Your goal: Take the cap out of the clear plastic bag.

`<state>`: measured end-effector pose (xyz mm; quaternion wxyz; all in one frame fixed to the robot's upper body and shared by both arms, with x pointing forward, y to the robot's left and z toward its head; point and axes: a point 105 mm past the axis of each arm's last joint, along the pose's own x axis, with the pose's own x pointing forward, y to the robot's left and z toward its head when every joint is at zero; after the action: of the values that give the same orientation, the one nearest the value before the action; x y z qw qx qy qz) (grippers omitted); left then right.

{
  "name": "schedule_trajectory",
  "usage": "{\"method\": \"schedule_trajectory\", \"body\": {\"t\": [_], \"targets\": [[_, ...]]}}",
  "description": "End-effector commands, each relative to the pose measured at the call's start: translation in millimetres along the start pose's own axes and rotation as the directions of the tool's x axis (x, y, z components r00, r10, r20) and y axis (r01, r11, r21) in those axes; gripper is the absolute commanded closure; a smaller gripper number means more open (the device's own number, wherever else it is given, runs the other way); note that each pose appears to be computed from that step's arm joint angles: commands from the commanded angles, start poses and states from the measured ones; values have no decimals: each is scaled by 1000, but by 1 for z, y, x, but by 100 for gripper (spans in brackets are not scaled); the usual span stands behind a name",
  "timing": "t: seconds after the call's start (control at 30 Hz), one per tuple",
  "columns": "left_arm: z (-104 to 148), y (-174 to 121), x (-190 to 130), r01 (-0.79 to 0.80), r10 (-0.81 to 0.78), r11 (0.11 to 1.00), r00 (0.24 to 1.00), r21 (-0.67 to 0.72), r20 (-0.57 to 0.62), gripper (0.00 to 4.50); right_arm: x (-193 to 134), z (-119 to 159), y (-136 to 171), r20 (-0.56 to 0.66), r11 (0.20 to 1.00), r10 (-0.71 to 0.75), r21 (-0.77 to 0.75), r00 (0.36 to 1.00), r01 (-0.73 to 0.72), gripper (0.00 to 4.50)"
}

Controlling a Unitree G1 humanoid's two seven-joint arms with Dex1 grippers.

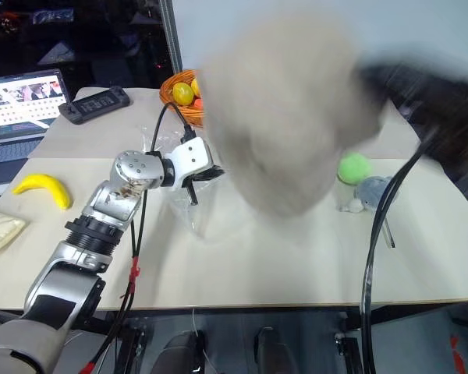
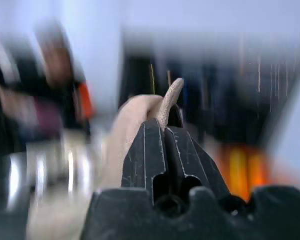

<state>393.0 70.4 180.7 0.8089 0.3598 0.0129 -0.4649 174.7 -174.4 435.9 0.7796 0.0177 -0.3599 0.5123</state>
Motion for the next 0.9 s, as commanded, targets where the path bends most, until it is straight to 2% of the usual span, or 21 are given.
{"method": "schedule_trajectory", "body": {"t": [0.03,0.07,0.13,0.2,0.23,0.27,0.33,0.43,0.57,0.63,0.73,0.9], "targets": [[5,4,-9,-35,35,999,999,8,18,450,6,0,-27,122,993,-98,80,988,88,447],[3,2,-11,-39,39,999,999,3,12,450,11,-10,-44,140,979,-147,161,979,124,447],[0,-6,-14,-40,40,999,999,-14,10,450,25,-48,-93,102,897,-344,328,933,295,447],[0,-14,-16,-35,35,999,999,-28,11,450,32,-94,-127,-11,744,-492,514,870,427,447],[0,-18,-17,-32,32,999,999,-35,12,450,32,-113,-135,-73,681,-533,554,843,479,447],[1,-22,-17,-28,29,999,999,-42,14,450,31,-134,-143,-143,618,-565,579,813,532,447],[0,-32,-19,-25,26,998,1000,-62,13,450,26,-191,-147,-338,439,-585,633,737,638,447],[-1,-41,-22,-31,31,995,999,-91,5,450,21,-247,-129,-505,246,-501,695,703,675,447],[-7,-47,-29,-50,48,992,999,-112,-23,450,15,-298,-93,-638,122,-349,695,686,709,447],[-9,-48,-32,-59,56,992,998,-114,-35,450,9,-310,-83,-670,88,-314,685,673,723,447],[-12,-48,-36,-75,70,990,997,-123,-46,450,-18,-329,-79,-753,45,-311,597,579,801,447],[-14,-50,-39,-91,84,987,995,-135,-54,450,-73,-345,-80,-854,43,-327,414,404,909,447]]}}
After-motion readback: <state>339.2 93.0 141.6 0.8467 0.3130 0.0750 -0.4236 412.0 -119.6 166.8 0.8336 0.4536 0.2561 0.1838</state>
